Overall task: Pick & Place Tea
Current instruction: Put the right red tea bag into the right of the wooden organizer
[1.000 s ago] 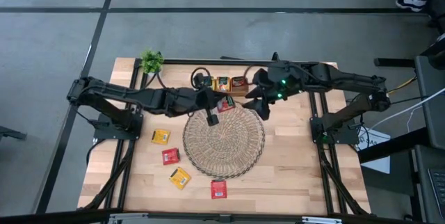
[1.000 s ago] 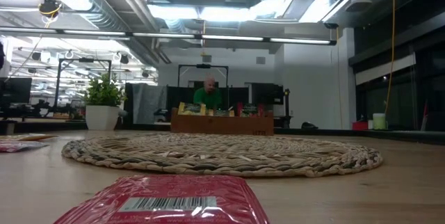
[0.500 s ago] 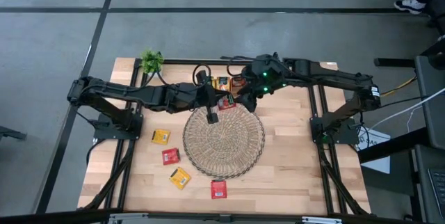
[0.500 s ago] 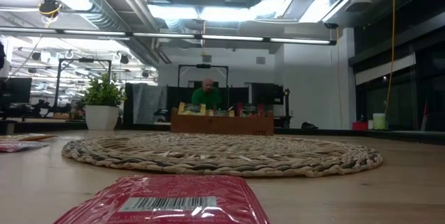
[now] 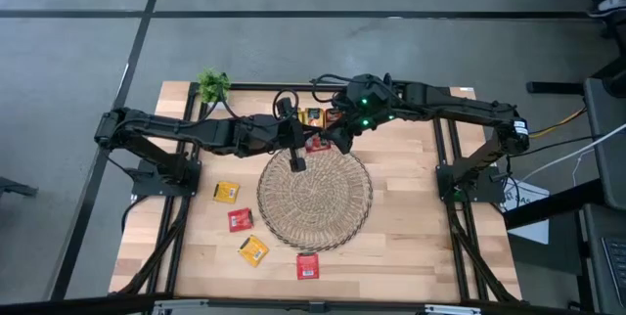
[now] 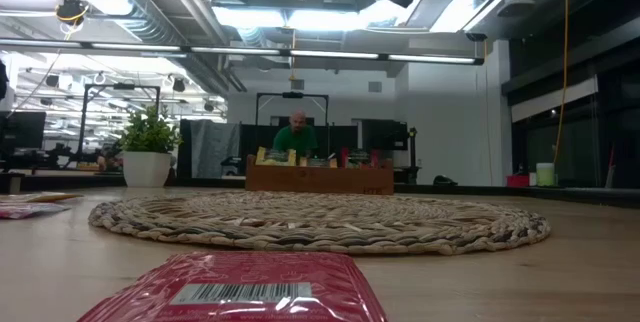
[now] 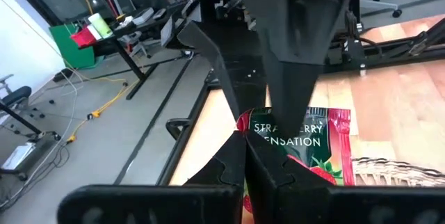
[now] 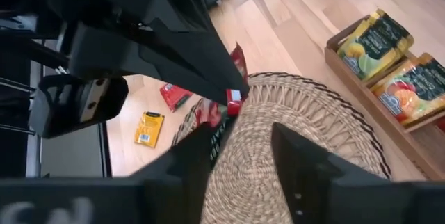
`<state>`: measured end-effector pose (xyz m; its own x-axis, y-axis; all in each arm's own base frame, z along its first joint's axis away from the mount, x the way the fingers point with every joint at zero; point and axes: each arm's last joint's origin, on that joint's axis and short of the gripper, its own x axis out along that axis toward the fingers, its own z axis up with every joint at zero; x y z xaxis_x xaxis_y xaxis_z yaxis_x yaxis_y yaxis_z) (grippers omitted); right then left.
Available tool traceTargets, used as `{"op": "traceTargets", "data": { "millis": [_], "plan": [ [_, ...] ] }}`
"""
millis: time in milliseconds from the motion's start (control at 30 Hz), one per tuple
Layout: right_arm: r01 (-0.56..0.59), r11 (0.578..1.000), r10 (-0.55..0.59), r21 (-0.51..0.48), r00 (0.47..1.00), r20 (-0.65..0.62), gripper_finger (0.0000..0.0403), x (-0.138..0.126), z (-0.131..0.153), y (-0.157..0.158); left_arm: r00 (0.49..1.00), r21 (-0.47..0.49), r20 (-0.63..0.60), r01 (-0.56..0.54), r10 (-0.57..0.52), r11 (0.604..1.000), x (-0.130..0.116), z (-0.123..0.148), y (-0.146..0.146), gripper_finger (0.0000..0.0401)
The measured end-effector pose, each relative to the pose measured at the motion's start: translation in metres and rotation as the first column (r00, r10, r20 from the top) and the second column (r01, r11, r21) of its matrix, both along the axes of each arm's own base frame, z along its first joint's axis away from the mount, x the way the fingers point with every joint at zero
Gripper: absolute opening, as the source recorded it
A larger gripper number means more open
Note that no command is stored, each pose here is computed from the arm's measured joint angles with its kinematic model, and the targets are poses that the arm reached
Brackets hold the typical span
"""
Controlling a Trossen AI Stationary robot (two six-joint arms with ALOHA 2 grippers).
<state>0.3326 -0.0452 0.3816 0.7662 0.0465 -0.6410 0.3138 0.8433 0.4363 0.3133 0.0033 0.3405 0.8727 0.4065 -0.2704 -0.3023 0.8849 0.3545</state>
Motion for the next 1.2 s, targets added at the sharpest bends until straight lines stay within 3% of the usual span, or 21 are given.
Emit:
{"op": "traceTargets", "data": {
  "millis": [200,400,533,633,833,1033,1200],
  "plan": [
    [-0.009,1.0,0.009,0.003,1.0,0.003,0.0014,0.0,0.0,0.0,1.0,0.014,-0.007,0.004,-0.004,1.0,0.0,0.0,0.002,0.0002],
    [-0.011,1.0,0.011,0.006,1.0,0.004,0.0005,0.0,0.0,0.0,1.0,0.029,-0.011,-0.013,0.013,1.0,0.0,0.0,0.004,0.0002],
    [-0.015,1.0,0.015,0.003,1.0,0.0,0.0004,0.0,0.0,0.0,0.997,0.022,0.0,-0.083,0.083,0.996,-0.001,0.0,0.008,0.0014],
    [-0.036,0.999,0.036,-0.007,0.999,-0.002,0.0004,0.0,0.0,0.001,0.989,-0.087,0.03,-0.141,0.144,0.986,-0.006,0.001,0.017,0.0041],
    [-0.051,0.998,0.051,-0.042,0.999,-0.002,0.0002,-0.001,0.0,-0.005,0.987,-0.311,0.046,-0.129,0.151,0.942,-0.025,0.008,0.037,0.012],
    [-0.054,0.996,0.053,-0.075,0.999,-0.006,0.0002,-0.005,-0.002,-0.024,0.995,-0.446,0.093,0.003,0.043,0.895,-0.048,0.023,0.047,0.0175],
    [-0.075,0.988,0.065,-0.137,0.995,-0.08,0.0001,-0.007,-0.013,-0.047,0.99,-0.467,0.141,0.054,0.014,0.883,-0.062,0.035,0.048,0.0191]
  ]
}}
